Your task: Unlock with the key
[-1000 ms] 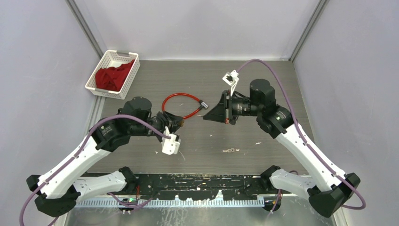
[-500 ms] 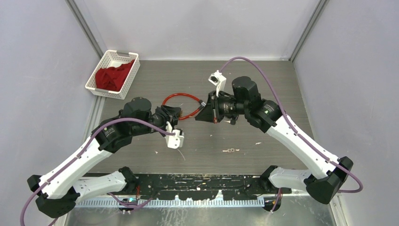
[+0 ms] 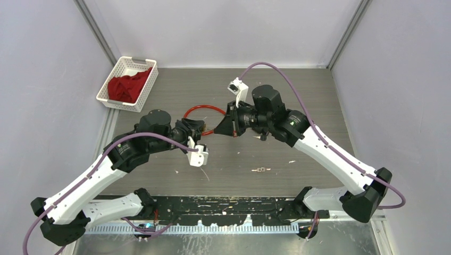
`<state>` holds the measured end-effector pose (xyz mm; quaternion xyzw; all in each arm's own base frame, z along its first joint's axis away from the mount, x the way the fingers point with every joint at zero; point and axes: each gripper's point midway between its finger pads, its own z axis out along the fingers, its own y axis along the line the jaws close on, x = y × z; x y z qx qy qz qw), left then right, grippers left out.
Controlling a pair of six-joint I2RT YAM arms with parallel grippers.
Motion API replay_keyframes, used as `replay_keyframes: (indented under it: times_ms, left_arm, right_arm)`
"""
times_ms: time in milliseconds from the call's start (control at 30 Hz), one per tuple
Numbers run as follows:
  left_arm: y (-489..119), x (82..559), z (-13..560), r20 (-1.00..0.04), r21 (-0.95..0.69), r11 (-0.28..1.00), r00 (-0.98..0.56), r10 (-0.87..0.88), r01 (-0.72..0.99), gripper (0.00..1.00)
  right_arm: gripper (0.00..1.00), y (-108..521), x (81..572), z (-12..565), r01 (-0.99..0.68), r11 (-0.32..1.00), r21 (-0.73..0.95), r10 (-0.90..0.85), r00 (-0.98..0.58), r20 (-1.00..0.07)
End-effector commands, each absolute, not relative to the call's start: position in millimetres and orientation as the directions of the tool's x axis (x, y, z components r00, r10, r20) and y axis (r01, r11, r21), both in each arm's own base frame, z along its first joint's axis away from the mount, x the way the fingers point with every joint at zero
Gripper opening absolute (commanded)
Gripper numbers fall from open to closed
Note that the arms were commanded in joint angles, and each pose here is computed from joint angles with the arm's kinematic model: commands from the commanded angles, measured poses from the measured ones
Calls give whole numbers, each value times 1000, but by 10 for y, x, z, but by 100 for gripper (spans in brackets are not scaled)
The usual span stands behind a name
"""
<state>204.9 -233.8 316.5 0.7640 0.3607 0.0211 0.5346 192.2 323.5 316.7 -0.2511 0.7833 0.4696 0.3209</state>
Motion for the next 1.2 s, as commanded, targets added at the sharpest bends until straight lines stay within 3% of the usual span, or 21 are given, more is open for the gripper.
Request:
replay_keyframes:
  times_ms: [0, 1167]
  left_arm:
    - [-2347, 2065, 3454, -358, 869, -96, 751, 555, 485, 0]
    - [-2269, 2174, 3373, -361, 848, -86, 689, 629, 522, 0]
  right_arm:
    - [1, 3319, 2028, 3461, -720, 421, 552, -20, -616, -788]
    - [1, 3470, 2195, 3435, -701, 464, 542, 19, -604, -797]
